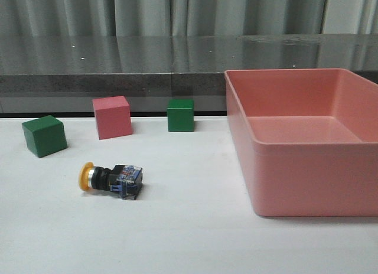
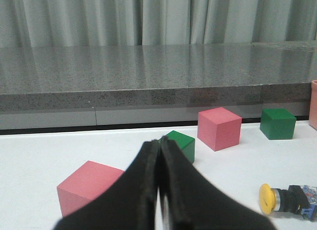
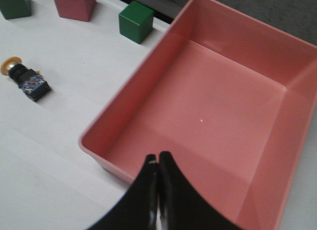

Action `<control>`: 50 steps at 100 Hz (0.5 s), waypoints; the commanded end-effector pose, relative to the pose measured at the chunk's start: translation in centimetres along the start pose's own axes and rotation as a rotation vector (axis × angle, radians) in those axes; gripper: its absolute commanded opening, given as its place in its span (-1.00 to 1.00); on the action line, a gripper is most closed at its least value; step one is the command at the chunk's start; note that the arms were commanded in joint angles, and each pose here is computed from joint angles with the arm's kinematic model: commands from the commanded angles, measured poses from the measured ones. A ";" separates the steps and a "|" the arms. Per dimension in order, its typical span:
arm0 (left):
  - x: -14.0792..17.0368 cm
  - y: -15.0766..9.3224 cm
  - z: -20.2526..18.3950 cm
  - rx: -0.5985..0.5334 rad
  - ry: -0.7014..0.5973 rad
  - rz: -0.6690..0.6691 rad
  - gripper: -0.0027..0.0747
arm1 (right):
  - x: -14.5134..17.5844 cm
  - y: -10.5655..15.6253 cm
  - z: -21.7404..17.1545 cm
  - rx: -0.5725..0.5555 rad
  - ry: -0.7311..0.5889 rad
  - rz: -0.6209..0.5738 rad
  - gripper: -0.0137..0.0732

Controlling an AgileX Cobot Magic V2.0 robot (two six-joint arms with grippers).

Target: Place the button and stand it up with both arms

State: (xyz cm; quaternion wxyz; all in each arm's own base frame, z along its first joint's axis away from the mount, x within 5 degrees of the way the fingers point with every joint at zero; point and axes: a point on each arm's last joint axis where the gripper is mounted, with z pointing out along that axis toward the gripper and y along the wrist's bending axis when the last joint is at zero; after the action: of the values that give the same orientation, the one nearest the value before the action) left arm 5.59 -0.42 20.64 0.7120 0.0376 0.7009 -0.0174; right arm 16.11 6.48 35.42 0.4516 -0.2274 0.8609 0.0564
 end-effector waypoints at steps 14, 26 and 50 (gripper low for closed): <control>0.1 -0.1 -0.1 0.014 -0.119 -0.012 -0.98 | 4.5 -0.4 -3.3 0.100 -0.195 0.034 -0.83; -0.3 0.0 -0.2 0.018 -0.165 -0.171 -0.98 | 6.8 0.0 -4.1 0.114 -0.222 0.033 -0.83; -3.2 -0.2 -0.7 0.061 -0.126 -0.297 -0.98 | 8.6 0.2 -4.3 0.132 -0.208 0.010 -0.83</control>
State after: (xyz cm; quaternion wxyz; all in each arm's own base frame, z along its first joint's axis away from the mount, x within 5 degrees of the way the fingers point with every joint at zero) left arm 5.52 -0.59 21.19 0.7127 -0.0509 0.6882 -0.1260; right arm 8.33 2.51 29.95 0.5200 -0.1890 0.8322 0.0353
